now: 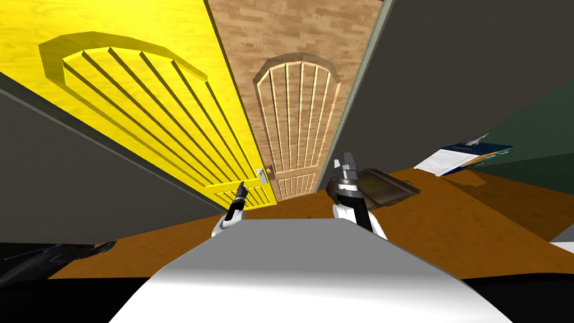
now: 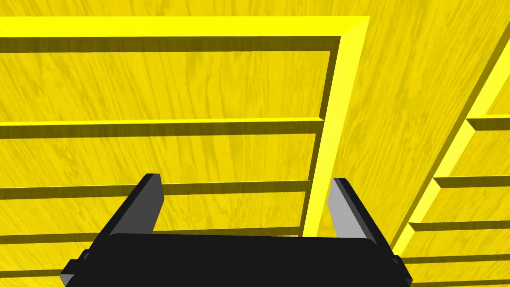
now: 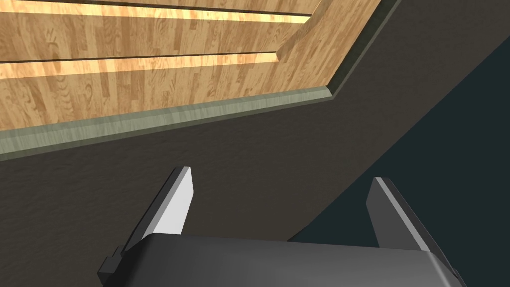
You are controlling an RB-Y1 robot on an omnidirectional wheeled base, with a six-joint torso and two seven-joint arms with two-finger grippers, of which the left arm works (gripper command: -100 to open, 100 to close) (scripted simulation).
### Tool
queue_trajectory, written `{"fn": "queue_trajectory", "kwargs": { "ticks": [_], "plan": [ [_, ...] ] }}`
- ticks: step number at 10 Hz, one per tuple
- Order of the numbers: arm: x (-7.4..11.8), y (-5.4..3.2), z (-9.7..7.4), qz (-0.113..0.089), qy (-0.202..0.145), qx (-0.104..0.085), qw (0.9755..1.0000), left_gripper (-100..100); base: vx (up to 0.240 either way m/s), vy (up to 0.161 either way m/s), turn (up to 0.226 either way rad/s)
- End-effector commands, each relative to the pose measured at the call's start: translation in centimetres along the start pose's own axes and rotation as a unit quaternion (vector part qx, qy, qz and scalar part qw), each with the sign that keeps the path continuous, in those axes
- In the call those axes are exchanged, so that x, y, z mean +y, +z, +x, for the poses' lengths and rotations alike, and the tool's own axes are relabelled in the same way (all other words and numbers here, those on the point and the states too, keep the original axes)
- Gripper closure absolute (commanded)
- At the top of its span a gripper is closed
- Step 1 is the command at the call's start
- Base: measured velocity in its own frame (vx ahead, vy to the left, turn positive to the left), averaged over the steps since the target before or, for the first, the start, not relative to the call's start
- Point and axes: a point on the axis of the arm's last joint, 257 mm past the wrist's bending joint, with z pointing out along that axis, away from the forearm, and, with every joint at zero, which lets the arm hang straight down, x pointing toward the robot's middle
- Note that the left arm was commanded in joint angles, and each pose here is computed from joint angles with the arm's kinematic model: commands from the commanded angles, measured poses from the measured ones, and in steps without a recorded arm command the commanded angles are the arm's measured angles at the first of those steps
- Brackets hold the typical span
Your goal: Pull the door open
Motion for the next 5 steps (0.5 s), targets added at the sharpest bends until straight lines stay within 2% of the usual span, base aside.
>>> {"fn": "queue_trajectory", "kwargs": {
  "ticks": [1, 3, 4, 5],
  "plan": [
    [-0.5, 0.39, 1.0, 0.006, -0.004, 0.007, 1.0, -100, 0.174, -0.026, -0.078],
    [-1.5, 1.17, 3.2, 0.018, -0.011, 0.021, 0.9995, -100, 0.232, -0.042, -0.15],
    [-1.2, 0.81, 2.6, 0.016, -0.009, 0.017, 0.9997, -100, 0.109, -0.023, -0.026],
    [-1.2, 0.81, 2.6, 0.016, -0.009, 0.017, 0.9997, 100, -0.015, 0.002, 0.026]
  ]
}}
